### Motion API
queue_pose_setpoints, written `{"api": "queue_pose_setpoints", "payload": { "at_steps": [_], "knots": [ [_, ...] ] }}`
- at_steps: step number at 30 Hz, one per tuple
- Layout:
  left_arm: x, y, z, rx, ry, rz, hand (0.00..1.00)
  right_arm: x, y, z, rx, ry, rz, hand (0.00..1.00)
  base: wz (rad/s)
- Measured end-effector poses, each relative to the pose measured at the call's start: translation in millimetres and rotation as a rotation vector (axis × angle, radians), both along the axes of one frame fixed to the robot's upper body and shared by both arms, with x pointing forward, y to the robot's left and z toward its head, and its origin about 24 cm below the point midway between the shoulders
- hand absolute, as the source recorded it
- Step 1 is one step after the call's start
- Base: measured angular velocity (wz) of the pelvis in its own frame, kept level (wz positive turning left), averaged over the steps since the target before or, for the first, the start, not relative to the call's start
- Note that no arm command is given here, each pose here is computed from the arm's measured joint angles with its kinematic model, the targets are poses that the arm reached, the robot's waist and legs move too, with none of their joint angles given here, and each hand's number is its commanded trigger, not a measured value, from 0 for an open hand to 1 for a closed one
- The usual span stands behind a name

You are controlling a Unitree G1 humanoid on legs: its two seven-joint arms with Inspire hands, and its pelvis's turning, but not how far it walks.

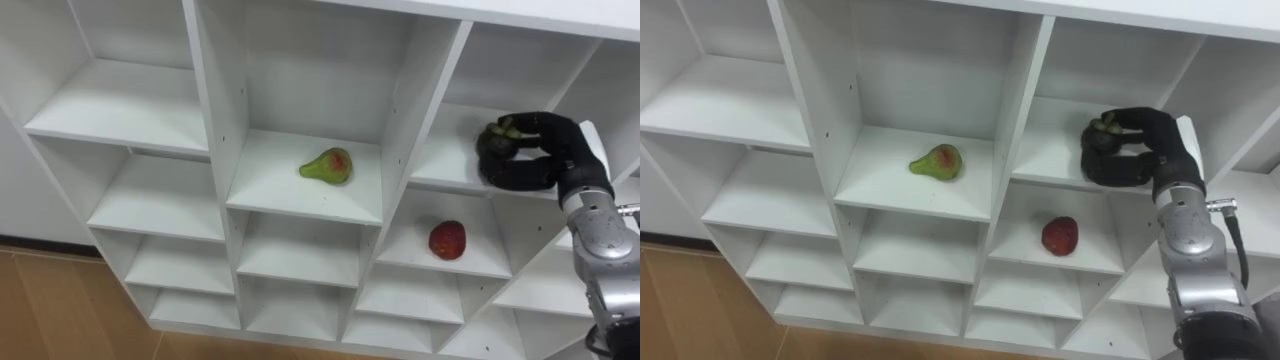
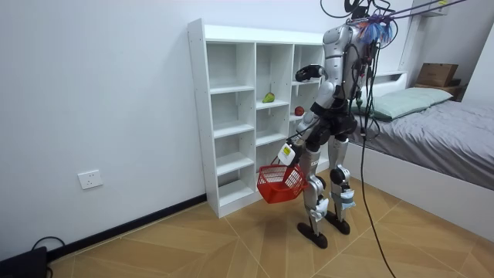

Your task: Collect fruits from the closet

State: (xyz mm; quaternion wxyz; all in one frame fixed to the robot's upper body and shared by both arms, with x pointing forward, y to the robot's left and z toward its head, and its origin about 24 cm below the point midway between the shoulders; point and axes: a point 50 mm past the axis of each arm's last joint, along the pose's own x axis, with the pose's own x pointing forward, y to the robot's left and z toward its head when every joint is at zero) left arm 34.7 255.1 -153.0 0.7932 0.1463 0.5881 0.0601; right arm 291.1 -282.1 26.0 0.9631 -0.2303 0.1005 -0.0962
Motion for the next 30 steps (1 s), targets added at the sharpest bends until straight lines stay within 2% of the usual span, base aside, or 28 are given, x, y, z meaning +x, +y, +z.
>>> {"api": "queue_pose_setpoints", "payload": {
  "at_steps": [7,14,19,30],
  "knots": [
    [1.3,-0.9,0.1,-0.008,-0.023,0.006,1.00,1.1,2.5,2.1,0.009,-0.018,0.006,1.00,0.00],
    [-1.1,-3.8,-1.2,-0.020,-0.025,0.011,1.00,-14.5,32.5,15.0,-0.040,-0.089,0.163,1.00,-0.04],
    [-0.7,-5.0,-1.3,-0.024,-0.034,0.011,1.00,-24.4,39.1,18.5,-0.046,-0.110,0.202,1.00,-0.01],
    [16.3,-8.3,0.2,-0.037,-0.095,0.005,1.00,-45.7,59.8,33.8,-0.038,-0.188,0.289,1.00,-0.03]
  ]
}}
